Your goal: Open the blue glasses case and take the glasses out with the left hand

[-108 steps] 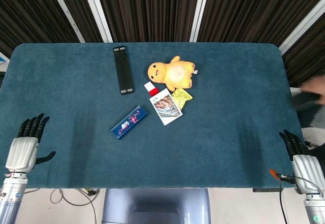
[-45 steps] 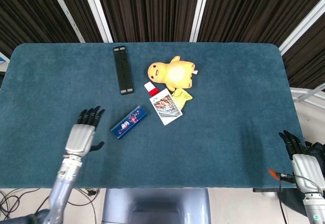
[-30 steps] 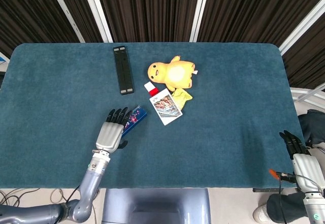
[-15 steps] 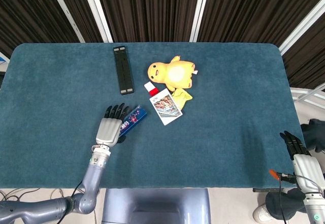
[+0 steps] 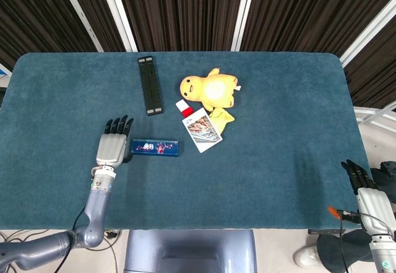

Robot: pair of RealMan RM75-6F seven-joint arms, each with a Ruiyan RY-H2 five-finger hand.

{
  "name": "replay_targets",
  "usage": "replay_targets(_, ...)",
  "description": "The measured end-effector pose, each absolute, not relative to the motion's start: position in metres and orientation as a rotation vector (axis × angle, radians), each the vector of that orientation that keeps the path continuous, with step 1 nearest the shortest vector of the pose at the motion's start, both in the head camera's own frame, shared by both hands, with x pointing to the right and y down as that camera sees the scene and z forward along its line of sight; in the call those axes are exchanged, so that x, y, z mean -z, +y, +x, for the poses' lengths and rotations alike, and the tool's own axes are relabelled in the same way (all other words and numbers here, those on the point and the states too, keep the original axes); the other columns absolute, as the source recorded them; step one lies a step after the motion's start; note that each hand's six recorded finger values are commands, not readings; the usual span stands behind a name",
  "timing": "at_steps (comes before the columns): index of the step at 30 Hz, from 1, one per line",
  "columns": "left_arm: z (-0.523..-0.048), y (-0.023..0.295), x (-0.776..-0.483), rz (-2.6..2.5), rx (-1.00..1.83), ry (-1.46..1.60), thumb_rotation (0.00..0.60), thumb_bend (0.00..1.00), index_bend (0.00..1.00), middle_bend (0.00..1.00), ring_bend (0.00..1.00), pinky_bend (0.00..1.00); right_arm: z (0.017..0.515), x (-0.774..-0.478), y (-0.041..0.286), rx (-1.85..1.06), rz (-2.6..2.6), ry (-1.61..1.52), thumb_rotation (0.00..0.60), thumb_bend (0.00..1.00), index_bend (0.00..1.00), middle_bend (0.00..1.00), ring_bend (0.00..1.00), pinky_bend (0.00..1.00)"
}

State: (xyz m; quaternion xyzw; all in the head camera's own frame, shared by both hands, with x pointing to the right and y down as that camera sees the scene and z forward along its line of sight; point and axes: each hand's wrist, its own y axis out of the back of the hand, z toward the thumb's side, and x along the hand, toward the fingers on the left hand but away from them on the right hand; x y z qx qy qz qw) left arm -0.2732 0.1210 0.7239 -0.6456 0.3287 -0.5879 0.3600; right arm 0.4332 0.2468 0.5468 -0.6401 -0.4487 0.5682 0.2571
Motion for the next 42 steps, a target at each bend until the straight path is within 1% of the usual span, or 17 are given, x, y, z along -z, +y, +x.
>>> replay_targets(7,-0.279,0.120,-0.725,-1.690,1.514,0.838,0.600,0.17,0.00,0.00,0.00,0.07,0.433,-0.548,0.247,-1.548,-1.734,-1.217,0.600,0.12,0.00,0.00,0.00,0.20)
replay_targets(12,-0.276,0.115,-0.714,-1.765,1.476,0.806,0.600,0.19,0.00,0.06,0.00,0.09,0.434,-0.548,0.246,-1.552,-1.736,-1.217,0.600,0.12,0.00,0.00,0.00,0.20)
replay_targets(17,-0.273,0.104,-0.699,-1.837,1.438,0.724,0.600,0.20,0.00,0.13,0.00,0.09,0.434,-0.550,0.246,-1.559,-1.737,-1.217,0.600,0.12,0.00,0.00,0.00,0.20)
replay_targets(20,-0.269,0.097,-0.694,-1.862,1.428,0.672,0.600,0.21,0.00,0.14,0.00,0.09,0.434,-0.550,0.246,-1.565,-1.738,-1.215,0.600,0.12,0.00,0.00,0.00,0.20)
replay_targets(28,-0.258,0.100,-0.704,-1.921,1.469,0.558,0.600,0.22,0.00,0.17,0.00,0.09,0.434,-0.550,0.245,-1.563,-1.737,-1.221,0.600,0.13,0.00,0.00,0.00,0.20)
replay_targets(35,-0.251,0.101,-0.711,-1.931,1.483,0.493,0.600,0.29,0.00,0.20,0.00,0.10,0.435,-0.550,0.245,-1.565,-1.737,-1.222,0.600,0.13,0.00,0.00,0.00,0.20)
replay_targets(42,-0.251,0.101,-0.715,-1.936,1.501,0.494,0.600,0.33,0.02,0.23,0.00,0.11,0.435,-0.551,0.245,-1.569,-1.738,-1.221,0.600,0.13,0.00,0.00,0.00,0.20)
